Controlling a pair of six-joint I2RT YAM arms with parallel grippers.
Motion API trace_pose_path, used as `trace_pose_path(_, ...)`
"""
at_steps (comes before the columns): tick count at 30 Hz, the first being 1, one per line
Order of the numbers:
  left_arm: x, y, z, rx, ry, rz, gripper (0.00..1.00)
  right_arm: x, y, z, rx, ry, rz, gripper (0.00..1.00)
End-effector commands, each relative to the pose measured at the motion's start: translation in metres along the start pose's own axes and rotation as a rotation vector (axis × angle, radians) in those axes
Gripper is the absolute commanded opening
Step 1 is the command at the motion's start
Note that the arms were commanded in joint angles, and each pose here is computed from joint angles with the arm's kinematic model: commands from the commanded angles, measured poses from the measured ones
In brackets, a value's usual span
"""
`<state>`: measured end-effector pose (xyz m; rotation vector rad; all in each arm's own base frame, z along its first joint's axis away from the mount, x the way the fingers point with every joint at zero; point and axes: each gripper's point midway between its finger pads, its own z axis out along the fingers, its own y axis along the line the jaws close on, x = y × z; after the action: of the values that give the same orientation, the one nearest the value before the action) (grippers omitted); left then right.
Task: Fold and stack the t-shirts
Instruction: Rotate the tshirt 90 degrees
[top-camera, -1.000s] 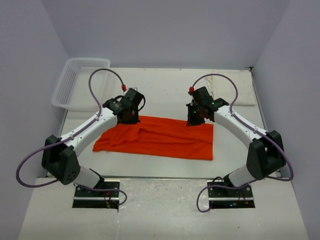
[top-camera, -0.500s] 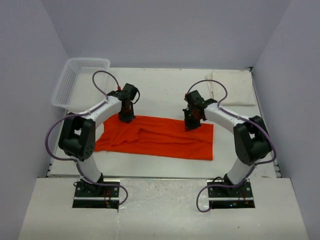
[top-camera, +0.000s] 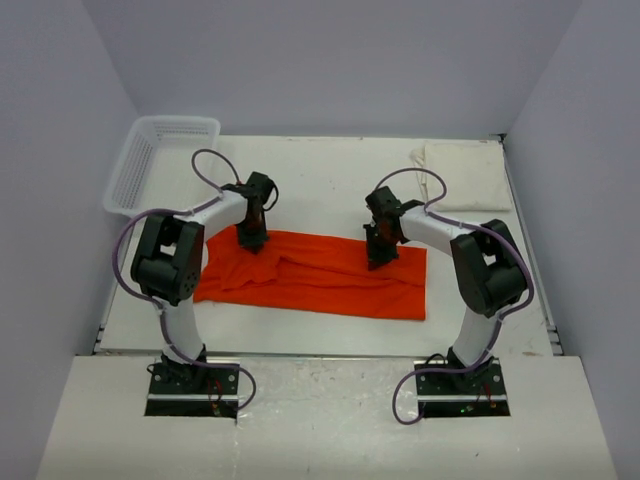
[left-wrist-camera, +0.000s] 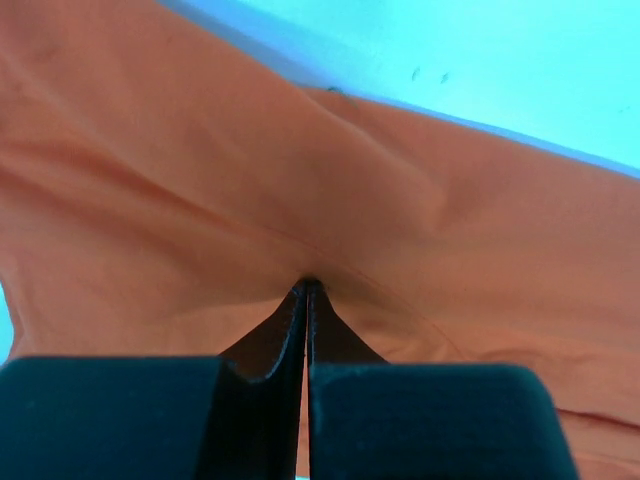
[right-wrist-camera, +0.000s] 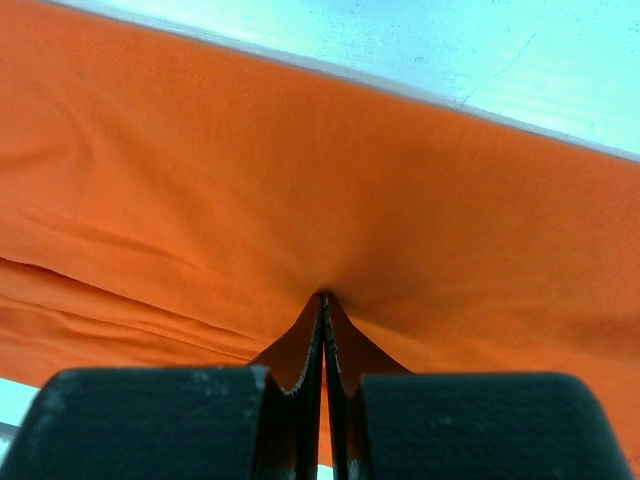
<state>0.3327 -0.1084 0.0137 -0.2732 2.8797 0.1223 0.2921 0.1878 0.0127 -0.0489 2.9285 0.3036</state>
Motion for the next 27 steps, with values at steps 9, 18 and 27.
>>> trace_pose_path(9,-0.035,-0.025,0.030,0.018,0.065,0.074,0.00,0.023,0.002,0.012,-0.033,0.009,0.089,0.00)
trace_pose_path(18,-0.120,-0.076,0.040,0.091,-0.010,0.158,0.00,0.047,0.017,0.005,-0.059,0.023,0.093,0.00)
trace_pose_path(27,-0.147,-0.151,0.061,0.450,-0.058,0.336,0.00,0.079,0.055,0.024,-0.090,0.095,-0.002,0.00)
